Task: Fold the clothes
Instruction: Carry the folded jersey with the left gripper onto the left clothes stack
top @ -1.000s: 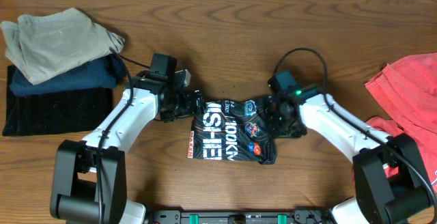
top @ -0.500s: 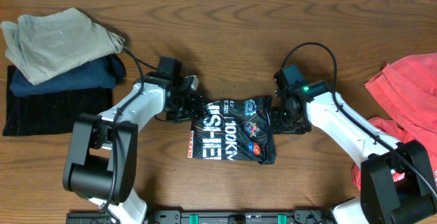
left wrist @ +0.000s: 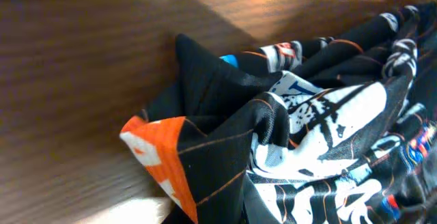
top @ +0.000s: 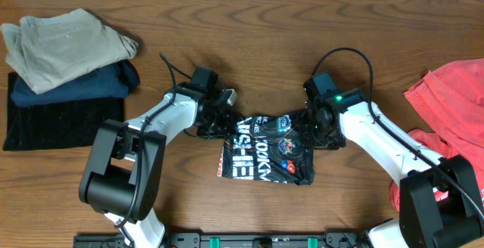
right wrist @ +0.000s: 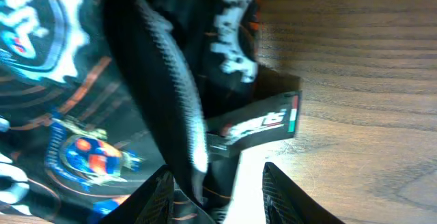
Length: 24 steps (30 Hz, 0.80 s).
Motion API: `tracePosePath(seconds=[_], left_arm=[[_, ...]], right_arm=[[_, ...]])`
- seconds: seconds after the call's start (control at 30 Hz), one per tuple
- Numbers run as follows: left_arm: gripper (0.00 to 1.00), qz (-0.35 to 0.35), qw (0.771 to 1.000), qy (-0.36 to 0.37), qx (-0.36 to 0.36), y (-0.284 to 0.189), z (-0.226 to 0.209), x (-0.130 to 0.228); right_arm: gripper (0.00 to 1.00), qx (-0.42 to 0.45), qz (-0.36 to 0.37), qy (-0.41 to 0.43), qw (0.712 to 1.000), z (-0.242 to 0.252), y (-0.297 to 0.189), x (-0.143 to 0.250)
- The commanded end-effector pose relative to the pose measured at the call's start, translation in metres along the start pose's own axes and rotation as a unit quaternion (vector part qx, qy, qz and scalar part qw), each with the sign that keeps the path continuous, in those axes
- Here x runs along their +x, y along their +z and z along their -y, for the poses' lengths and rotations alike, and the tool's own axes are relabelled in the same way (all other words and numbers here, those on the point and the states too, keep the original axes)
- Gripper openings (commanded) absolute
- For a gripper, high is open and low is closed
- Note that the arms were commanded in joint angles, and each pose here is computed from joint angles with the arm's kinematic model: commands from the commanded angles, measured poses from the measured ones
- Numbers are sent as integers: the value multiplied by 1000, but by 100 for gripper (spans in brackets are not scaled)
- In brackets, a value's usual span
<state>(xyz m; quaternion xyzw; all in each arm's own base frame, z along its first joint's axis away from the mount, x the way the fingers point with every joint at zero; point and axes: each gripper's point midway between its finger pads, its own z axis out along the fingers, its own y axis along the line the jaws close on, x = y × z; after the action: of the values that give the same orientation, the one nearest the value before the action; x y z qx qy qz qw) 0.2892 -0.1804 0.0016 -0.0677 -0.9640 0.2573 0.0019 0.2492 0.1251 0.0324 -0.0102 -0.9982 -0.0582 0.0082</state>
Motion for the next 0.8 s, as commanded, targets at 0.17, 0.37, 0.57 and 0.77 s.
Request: tracePosePath(seconds=[0.17, 0.37, 0.57, 0.77], left_arm=[[6, 131, 943, -74, -298, -107, -106, -73], [6, 247, 878, -66, -404, -214, -132, -133], [6, 373, 804, -128, -445, -337, -166, -163], [6, 444, 738, -222, -458, -423, -230, -139]], right_arm=[[40, 5, 7, 23, 1000, 10, -8, -5], [40, 6, 2, 23, 1000, 13, -8, -4], [40, 10, -7, 25, 1000, 15, -8, 1], [40, 13, -14, 25, 1000, 16, -9, 4]])
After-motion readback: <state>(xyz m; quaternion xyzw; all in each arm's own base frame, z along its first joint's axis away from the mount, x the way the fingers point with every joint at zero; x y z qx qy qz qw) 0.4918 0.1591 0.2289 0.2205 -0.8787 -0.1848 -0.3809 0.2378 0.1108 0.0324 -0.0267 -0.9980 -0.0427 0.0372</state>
